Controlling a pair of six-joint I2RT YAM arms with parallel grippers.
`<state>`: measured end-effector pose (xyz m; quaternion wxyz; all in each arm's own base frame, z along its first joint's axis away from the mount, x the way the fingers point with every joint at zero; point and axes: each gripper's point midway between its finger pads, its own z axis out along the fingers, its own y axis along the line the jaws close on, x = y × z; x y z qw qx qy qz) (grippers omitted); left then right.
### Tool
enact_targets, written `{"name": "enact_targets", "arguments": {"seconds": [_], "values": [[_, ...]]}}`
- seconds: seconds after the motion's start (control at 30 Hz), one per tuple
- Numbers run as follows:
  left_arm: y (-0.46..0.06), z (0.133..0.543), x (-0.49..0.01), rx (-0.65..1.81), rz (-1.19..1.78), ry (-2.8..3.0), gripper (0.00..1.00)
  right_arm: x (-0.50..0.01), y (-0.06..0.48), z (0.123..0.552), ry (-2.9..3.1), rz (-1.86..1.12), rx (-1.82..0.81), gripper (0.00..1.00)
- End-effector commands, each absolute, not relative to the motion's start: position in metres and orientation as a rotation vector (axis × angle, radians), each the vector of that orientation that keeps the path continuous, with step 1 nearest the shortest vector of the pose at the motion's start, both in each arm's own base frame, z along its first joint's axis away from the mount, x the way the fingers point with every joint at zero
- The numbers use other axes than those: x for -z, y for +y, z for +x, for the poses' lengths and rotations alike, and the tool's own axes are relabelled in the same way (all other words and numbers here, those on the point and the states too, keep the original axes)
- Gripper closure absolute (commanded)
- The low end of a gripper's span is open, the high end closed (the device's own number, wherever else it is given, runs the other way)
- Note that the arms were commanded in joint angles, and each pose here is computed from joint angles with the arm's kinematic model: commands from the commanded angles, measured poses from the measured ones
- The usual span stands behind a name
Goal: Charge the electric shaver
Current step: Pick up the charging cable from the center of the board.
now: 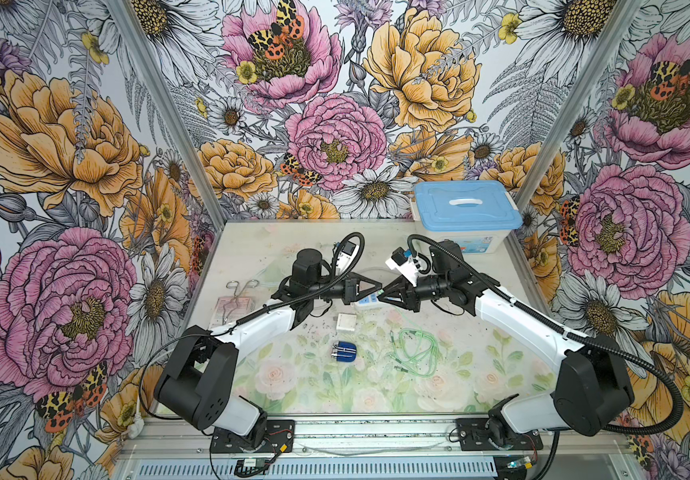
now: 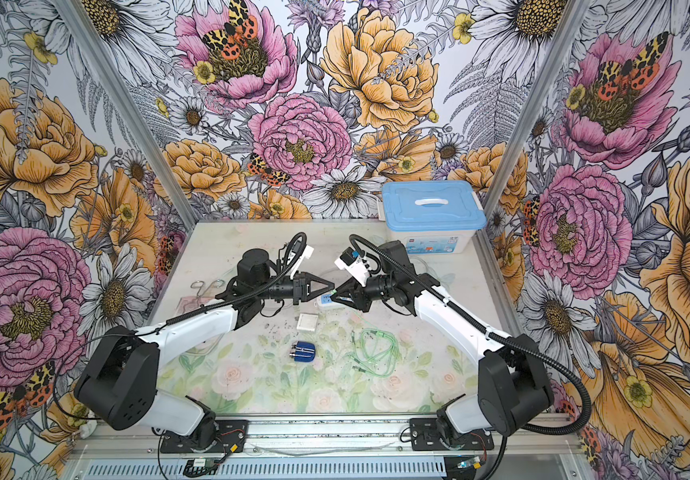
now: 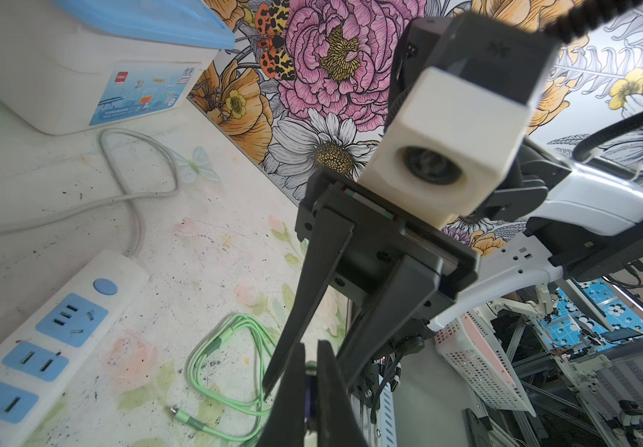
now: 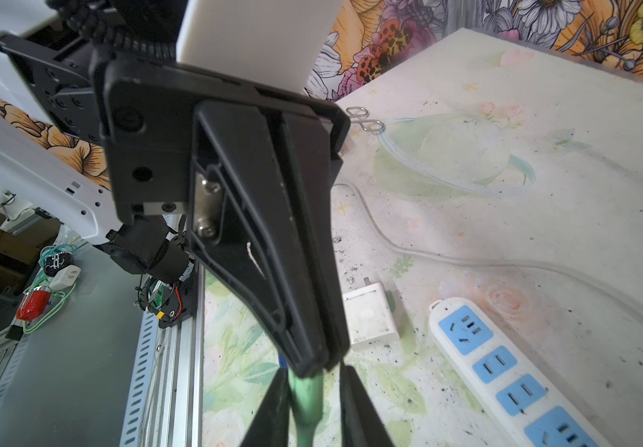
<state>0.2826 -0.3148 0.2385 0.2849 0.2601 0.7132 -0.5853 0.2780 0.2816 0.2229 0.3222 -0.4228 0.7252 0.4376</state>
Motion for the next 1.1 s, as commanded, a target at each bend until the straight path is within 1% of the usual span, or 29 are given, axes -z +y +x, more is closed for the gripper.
{"name": "enact_targets", "arguments": {"seconds": [0.0, 0.27, 0.47, 0.6, 0.63, 0.7, 0.77, 0.83, 0.93, 1.07], "values": [[-0.320, 0.276, -0.245, 1.578, 0.763, 1.871, 1.00, -0.251, 0.284, 0.282, 1.810, -1.127, -1.121, 0.75], [-0.318, 0.278, -0.243, 1.562, 0.762, 1.878, 1.00, -0.252, 0.283, 0.281, 1.810, -1.123, -1.122, 0.88], [-0.310, 0.281, -0.246, 1.526, 0.761, 1.882, 1.00, -0.252, 0.283, 0.280, 1.810, -1.122, -1.124, 0.88], [-0.306, 0.283, -0.245, 1.507, 0.757, 1.890, 1.00, -0.254, 0.283, 0.280, 1.803, -1.123, -1.124, 0.96], [-0.306, 0.283, -0.245, 1.505, 0.758, 1.894, 1.00, -0.255, 0.283, 0.280, 1.802, -1.123, -1.123, 0.99], [-0.305, 0.284, -0.241, 1.492, 0.746, 1.910, 1.00, -0.256, 0.283, 0.280, 1.797, -1.125, -1.124, 1.00], [-0.300, 0.291, -0.235, 1.431, 0.720, 1.948, 0.80, -0.256, 0.283, 0.282, 1.808, -1.112, -1.113, 1.00], [-0.293, 0.295, -0.233, 1.363, 0.706, 1.972, 0.68, -0.255, 0.283, 0.284, 1.819, -1.103, -1.114, 1.00], [-0.278, 0.303, -0.238, 1.256, 0.674, 1.992, 0.55, -0.251, 0.283, 0.284, 1.831, -1.100, -1.113, 1.00], [-0.245, 0.314, -0.247, 1.048, 0.608, 2.021, 0.44, -0.241, 0.281, 0.288, 1.873, -1.078, -1.084, 1.00]]}}
